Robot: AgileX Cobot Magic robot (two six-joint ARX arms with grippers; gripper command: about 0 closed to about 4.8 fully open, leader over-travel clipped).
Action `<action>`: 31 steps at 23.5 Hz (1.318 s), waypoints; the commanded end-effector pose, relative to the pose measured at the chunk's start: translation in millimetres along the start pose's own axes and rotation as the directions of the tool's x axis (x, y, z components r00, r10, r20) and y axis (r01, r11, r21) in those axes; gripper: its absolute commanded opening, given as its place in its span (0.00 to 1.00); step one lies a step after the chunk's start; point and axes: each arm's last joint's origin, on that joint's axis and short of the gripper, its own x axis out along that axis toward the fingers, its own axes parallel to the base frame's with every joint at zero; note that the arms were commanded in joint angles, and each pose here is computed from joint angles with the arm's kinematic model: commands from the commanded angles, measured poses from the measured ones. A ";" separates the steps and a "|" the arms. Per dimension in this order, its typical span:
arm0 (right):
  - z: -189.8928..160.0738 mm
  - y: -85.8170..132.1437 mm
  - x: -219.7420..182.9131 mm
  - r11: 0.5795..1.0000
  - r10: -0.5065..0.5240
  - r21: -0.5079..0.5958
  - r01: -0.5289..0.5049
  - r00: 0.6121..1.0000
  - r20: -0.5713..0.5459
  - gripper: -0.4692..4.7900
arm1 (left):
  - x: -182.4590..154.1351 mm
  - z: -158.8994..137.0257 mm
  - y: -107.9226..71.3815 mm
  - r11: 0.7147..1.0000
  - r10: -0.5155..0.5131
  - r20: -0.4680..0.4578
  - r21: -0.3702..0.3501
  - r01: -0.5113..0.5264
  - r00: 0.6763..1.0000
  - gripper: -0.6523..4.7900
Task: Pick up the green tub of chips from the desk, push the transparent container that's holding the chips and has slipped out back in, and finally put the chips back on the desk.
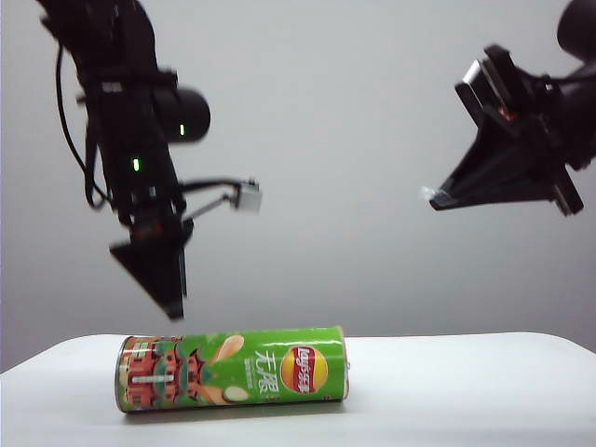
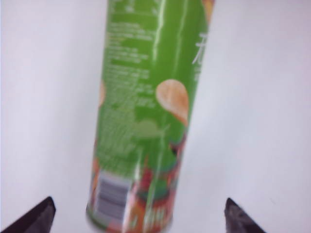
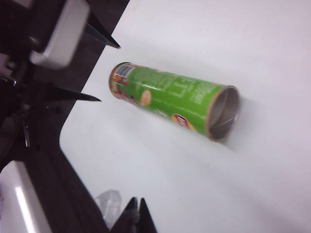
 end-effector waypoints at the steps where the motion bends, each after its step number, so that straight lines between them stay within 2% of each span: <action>1: -0.2 11.2 -10.8 1.000 -0.002 -0.006 0.002 1.000 0.005 0.07 | -30.0 -1.1 -15.4 0.996 0.032 -0.077 -0.080 -0.038 0.997 1.00; 4: -1.4 24.4 -24.6 1.000 -0.005 -0.021 0.005 1.000 0.024 0.07 | -60.4 -1.8 -26.8 0.979 0.129 -0.113 -0.142 -0.145 0.985 1.00; 6: -2.4 34.3 -35.9 0.999 -0.030 -0.041 0.032 0.998 0.051 0.07 | -81.2 -3.1 -31.0 0.944 0.217 -0.102 -0.231 -0.236 0.971 1.00; 8: -4.1 44.6 -46.9 0.997 -0.049 -0.063 0.054 0.996 0.080 0.07 | -105.3 -5.3 -39.2 0.917 0.265 -0.045 -0.296 -0.266 0.963 1.00; 9: -6.0 52.8 -55.8 0.995 -0.047 -0.081 0.055 0.994 0.102 0.07 | -129.2 -11.1 -49.1 0.889 0.320 0.000 -0.345 -0.300 0.948 1.00; 14: -13.9 67.2 -74.4 0.990 -0.092 -0.091 0.105 0.986 0.140 0.07 | -168.8 -31.7 -81.4 0.831 0.459 0.068 -0.386 -0.401 0.886 1.00; 16: -17.6 71.8 -80.6 0.985 -0.129 -0.091 0.144 0.980 0.154 0.07 | -177.5 -44.7 -97.4 0.798 0.516 0.075 -0.406 -0.446 0.854 1.00; 17: -21.5 77.0 -87.0 0.981 -0.153 -0.095 0.171 0.973 0.172 0.07 | -181.3 -61.0 -115.5 0.758 0.574 0.068 -0.423 -0.497 0.816 1.00; 18: -23.6 80.5 -91.0 0.977 -0.163 -0.104 0.185 0.968 0.190 0.07 | -182.9 -69.1 -124.8 0.737 0.600 0.071 -0.436 -0.516 0.797 1.00; 20: -25.9 87.3 -98.7 0.966 -0.193 -0.125 0.227 0.951 0.240 0.07 | -182.2 -91.8 -148.3 0.657 0.689 0.077 -0.486 -0.576 0.721 1.00; 23: -29.8 92.1 -110.1 0.936 -0.279 -0.122 0.330 0.908 0.313 0.07 | -178.4 -111.0 -170.7 0.592 0.757 0.157 -0.575 -0.565 0.634 1.00; 24: -30.2 93.8 -111.7 0.933 -0.274 -0.133 0.334 0.900 0.338 0.07 | -176.1 -117.9 -177.2 0.561 0.789 0.182 -0.603 -0.567 0.587 1.00; 25: -34.6 96.1 -115.0 0.923 -0.272 -0.153 0.354 0.879 0.392 0.07 | -171.0 -129.3 -189.0 0.531 0.826 0.231 -0.626 -0.571 0.515 1.00; 27: -43.5 97.1 -118.9 0.901 -0.286 -0.163 0.402 0.833 0.474 0.07 | -160.9 -143.3 -204.1 0.500 0.860 0.303 -0.668 -0.552 0.411 1.00; 29: -53.2 97.8 -120.3 0.896 -0.263 -0.174 0.408 0.806 0.531 0.07 | -149.9 -155.4 -215.5 0.466 0.883 0.338 -0.711 -0.527 0.325 1.00; 30: -60.8 97.3 -121.2 0.893 -0.264 -0.164 0.419 0.783 0.563 0.07 | -143.3 -159.9 -219.3 0.457 0.888 0.352 -0.740 -0.493 0.295 1.00; 31: -65.0 95.7 -120.8 0.886 -0.276 -0.156 0.436 0.767 0.579 0.07 | -137.9 -161.8 -220.2 0.453 0.890 0.355 -0.760 -0.467 0.286 1.00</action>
